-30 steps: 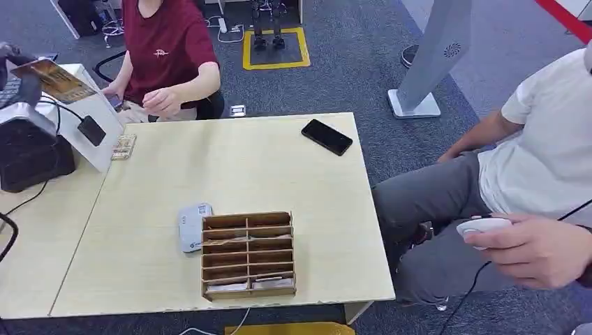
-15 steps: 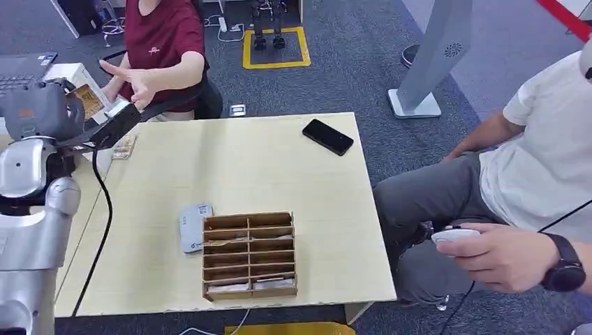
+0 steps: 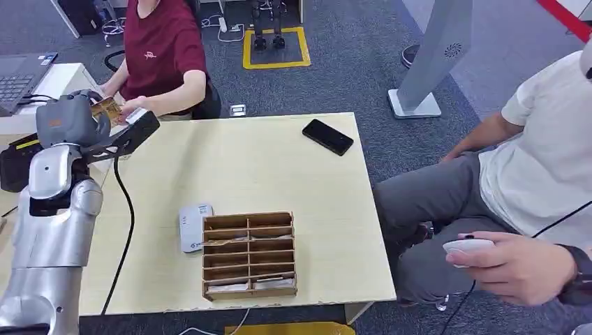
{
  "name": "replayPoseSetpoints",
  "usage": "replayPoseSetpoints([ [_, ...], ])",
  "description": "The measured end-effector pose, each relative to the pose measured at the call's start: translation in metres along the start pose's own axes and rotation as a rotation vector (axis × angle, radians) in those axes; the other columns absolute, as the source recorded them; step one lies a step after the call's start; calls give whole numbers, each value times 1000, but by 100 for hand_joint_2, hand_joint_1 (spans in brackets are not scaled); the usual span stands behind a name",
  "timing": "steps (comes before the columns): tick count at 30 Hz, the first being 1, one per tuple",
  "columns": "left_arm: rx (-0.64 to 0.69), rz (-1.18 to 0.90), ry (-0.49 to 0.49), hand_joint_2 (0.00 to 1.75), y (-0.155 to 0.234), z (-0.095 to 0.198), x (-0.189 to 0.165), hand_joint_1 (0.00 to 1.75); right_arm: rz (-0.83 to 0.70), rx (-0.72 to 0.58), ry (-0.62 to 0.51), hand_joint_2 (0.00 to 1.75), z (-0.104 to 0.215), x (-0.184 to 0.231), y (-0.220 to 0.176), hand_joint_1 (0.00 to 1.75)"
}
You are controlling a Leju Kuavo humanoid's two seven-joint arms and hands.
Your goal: Pass the card to the sensor for recognition and then transmit it.
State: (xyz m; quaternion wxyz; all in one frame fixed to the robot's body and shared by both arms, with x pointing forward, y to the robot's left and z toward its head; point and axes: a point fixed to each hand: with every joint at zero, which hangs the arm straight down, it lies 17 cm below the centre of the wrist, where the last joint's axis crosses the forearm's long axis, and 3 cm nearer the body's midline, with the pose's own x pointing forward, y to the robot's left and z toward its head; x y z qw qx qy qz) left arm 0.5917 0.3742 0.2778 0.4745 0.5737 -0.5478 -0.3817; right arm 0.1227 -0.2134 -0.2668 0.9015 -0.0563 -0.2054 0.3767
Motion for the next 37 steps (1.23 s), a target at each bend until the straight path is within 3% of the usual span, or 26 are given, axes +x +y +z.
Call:
replayPoseSetpoints([
  [16,49,10,1,175,0,15,-22,0,-2,-9,8,0,1,-5,2,0],
  [20,169,47,10,175,12,54,-56,0,-23,-17,23,0,3,-13,5,0],
  [23,201,86,70,175,10,89,-96,0,-41,-17,44,0,4,-20,7,0],
  [26,238,171,202,175,5,141,-164,0,-59,-15,66,0,6,-28,10,0],
  [28,272,190,333,175,5,185,-235,0,-72,-15,79,0,7,-33,12,0],
  [30,336,148,541,175,7,245,-326,0,-86,-17,84,0,8,-36,13,0],
  [32,360,171,765,175,-12,305,-389,0,-95,-22,83,0,8,-36,11,0],
  [35,351,176,1087,175,-54,398,-439,0,-110,-28,80,0,7,-34,8,0],
  [37,306,224,1283,175,-97,455,-443,0,-120,-27,78,0,6,-32,7,0],
])
